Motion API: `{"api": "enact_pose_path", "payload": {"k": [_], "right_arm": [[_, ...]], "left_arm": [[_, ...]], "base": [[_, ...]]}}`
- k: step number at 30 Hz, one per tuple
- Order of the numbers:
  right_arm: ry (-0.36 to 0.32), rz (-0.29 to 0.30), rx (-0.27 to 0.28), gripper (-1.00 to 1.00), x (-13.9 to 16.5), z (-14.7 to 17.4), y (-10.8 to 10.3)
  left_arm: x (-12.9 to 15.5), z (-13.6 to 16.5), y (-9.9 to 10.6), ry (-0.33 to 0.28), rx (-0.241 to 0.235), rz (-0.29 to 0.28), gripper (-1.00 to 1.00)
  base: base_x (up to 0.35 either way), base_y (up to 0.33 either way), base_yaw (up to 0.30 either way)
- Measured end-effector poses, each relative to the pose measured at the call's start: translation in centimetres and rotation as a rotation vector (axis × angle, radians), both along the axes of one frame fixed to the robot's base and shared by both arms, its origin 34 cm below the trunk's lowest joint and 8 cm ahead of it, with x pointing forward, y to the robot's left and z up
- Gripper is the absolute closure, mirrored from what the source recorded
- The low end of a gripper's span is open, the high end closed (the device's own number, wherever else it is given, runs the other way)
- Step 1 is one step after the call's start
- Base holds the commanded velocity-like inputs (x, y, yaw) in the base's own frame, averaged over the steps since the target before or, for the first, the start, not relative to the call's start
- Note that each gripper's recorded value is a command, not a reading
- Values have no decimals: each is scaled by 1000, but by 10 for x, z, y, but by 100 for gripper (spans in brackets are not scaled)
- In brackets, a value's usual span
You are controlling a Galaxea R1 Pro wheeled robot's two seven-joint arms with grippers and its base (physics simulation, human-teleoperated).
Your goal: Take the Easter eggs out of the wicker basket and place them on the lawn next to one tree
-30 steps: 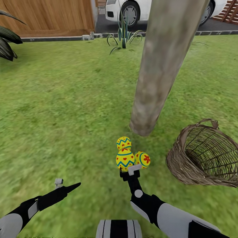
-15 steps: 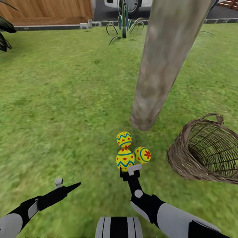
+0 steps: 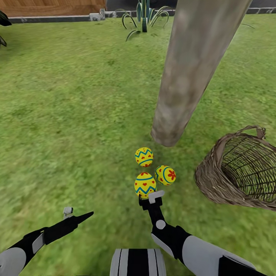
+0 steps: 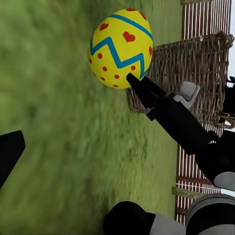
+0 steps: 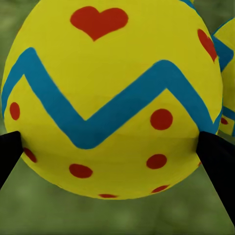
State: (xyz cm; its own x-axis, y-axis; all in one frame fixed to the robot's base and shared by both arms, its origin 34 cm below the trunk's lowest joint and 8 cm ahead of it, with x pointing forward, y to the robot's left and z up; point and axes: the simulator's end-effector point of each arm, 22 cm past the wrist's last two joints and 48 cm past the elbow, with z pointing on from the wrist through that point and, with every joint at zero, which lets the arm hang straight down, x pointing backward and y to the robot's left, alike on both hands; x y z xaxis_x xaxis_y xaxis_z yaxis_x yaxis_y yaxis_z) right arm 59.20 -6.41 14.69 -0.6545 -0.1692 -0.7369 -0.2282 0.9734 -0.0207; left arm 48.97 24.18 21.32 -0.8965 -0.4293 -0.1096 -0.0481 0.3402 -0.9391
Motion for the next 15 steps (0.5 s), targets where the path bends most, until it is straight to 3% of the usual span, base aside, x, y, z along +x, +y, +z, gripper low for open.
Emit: {"api": "enact_pose_path", "payload": {"k": [5, 11, 15], "right_arm": [[0, 0, 0, 100, 0, 0, 0], [0, 0, 0, 100, 0, 0, 0], [0, 0, 0, 100, 0, 0, 0]], "left_arm": [[0, 0, 1, -1, 0, 0, -100], [0, -1, 1, 1, 5, 2, -100], [0, -1, 1, 1, 5, 2, -100]], "base": [[1, 0, 0], [225, 20, 0], [74, 59, 0]]}}
